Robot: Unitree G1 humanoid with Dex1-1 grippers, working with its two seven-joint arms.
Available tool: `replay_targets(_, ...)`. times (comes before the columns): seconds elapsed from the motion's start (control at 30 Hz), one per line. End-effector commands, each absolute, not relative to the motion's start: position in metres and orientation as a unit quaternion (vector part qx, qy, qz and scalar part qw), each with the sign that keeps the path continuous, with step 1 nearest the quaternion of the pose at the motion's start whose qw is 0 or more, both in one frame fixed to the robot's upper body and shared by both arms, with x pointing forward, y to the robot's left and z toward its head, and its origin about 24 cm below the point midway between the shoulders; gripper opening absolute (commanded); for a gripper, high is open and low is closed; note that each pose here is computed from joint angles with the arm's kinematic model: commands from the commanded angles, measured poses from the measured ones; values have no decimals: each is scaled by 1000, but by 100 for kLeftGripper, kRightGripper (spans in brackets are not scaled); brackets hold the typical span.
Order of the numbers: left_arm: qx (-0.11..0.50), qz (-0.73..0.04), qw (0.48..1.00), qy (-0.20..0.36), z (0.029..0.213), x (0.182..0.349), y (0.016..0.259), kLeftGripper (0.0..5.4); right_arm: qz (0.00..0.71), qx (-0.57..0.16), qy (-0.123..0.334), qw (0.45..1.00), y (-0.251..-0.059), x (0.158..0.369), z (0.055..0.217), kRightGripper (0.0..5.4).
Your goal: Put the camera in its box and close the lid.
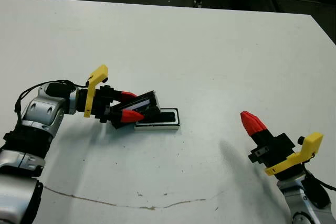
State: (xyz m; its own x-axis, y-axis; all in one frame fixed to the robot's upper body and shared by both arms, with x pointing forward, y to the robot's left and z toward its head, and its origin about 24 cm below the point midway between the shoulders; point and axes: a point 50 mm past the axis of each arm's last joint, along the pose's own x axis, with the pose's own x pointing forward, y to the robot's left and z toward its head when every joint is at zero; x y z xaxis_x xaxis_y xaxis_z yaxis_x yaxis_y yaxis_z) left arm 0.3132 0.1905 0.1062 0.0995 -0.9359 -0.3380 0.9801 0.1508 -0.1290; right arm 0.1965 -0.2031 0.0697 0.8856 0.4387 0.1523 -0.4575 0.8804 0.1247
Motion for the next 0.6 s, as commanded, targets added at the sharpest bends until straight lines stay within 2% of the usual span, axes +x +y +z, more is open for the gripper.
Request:
replay_targets(0.03,59,-672,718,171,103,313,186,315,227,75,-51,970,-207,195,68,0)
replay_targets(0.47,76,-688,700,174,93,311,170,315,226,77,-53,970,-207,194,68,0)
replay_targets(0.6,117,-662,718,180,85,308,161,315,224,73,-53,970,-208,193,68,0)
